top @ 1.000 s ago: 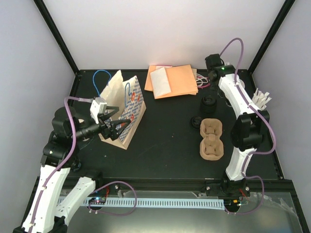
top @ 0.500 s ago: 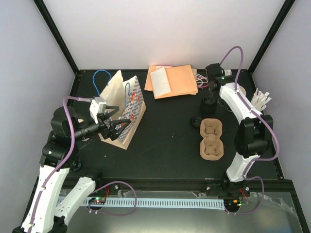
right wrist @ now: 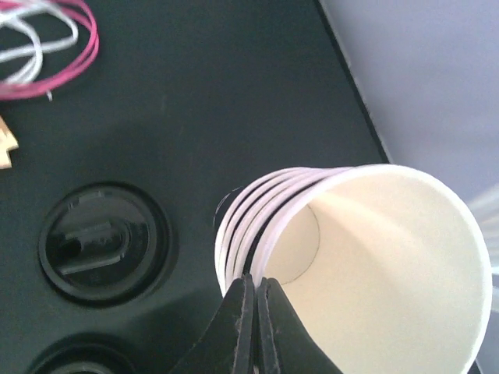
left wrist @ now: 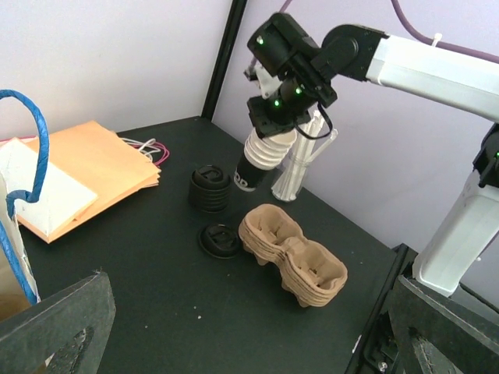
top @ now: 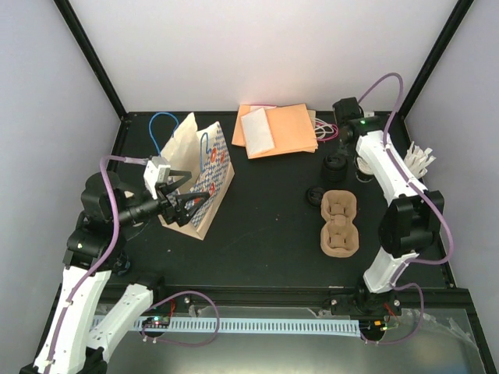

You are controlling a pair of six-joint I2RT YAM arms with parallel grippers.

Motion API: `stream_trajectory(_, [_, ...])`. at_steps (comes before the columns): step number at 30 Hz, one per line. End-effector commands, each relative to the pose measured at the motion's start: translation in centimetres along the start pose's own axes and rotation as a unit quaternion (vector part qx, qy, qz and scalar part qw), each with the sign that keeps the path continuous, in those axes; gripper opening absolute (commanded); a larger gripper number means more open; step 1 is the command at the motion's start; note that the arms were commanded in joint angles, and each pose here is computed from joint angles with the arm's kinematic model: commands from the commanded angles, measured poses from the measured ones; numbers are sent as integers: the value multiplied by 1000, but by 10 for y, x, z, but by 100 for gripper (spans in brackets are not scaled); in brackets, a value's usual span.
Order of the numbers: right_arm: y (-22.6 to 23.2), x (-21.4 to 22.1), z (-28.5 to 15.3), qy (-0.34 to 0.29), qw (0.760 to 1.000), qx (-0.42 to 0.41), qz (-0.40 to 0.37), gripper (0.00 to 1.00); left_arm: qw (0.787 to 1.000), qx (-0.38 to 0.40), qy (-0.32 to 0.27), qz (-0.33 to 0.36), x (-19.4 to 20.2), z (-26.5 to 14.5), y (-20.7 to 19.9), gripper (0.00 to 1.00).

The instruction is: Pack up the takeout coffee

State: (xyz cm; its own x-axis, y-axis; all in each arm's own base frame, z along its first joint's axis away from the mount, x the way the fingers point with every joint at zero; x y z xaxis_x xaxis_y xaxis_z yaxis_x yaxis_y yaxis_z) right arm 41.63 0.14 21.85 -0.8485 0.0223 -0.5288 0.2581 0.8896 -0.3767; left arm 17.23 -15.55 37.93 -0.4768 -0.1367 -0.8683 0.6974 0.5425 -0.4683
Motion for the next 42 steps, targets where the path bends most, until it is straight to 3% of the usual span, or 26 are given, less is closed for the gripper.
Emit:
stream_trajectory(1, [9,20,5,39,999,-36,-7,1,1000,14,-13,7,-7,-7,-13,99])
stream_trajectory(2, [0,21,-1,57,998,-9,3,1,1000,15,-12,7,-8,-7,-13,99])
stream_trajectory(4, [-6,19,-6,34,999,18,10,1,1000,15,-11,6,-6,-7,-14,99])
stream_trajectory(6, [7,18,0,14,999,-38,10,1,1000,18,-13,5,-5,-7,-13,99])
stream_trajectory(8, [3,20,-16,63,997,-43,24,1,1000,19,-14,4,-6,-6,-13,99])
stream_trajectory(11, [0,2,-25,-17,999,-20,35,3,1000,16,-10,4,-5,-7,-14,99])
stream_trajectory(13, [14,20,-16,54,995,-87,11,1,1000,18,-13,4,-4,-6,-13,99])
stream_trajectory(14, [3,20,-19,80,995,-56,24,1,1000,18,-13,3,-4,-6,-13,99])
stream_trajectory(17, [-1,5,-10,47,998,-20,45,1,1000,18,-10,1,-4,-7,-14,99])
stream_trajectory(19, [4,12,1,87,995,-31,27,1,1000,21,-14,2,-4,-7,-14,99])
stream_trajectory(21, [-2,18,5,111,993,10,21,1,1000,21,-13,3,-5,-8,-16,99])
stream_trajectory(33, [-33,-21,-67,34,999,22,2,1,1000,15,-9,-1,-6,-5,-12,99])
stream_trajectory(38, [0,-26,-120,-29,996,-64,-61,1,1000,26,-3,-11,-4,0,-12,99])
stream_trajectory(42, [63,-14,-175,-83,963,-212,-144,1,999,44,11,-27,-2,12,-16,99])
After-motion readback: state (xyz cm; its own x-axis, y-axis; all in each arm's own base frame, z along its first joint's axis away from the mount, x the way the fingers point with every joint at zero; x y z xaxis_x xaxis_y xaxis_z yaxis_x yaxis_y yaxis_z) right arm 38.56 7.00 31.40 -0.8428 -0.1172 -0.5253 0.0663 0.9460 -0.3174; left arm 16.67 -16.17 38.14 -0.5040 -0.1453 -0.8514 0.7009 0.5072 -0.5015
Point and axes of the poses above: each gripper's point midway between its finger pads, its own z axis out along the fingers, its own y axis along the line the jaws close on, x = y × z, the point moved 1 cm from there along -z, back along the fingers, and after that the axes turned 8 degrees about -z, right-handed, at the moved point
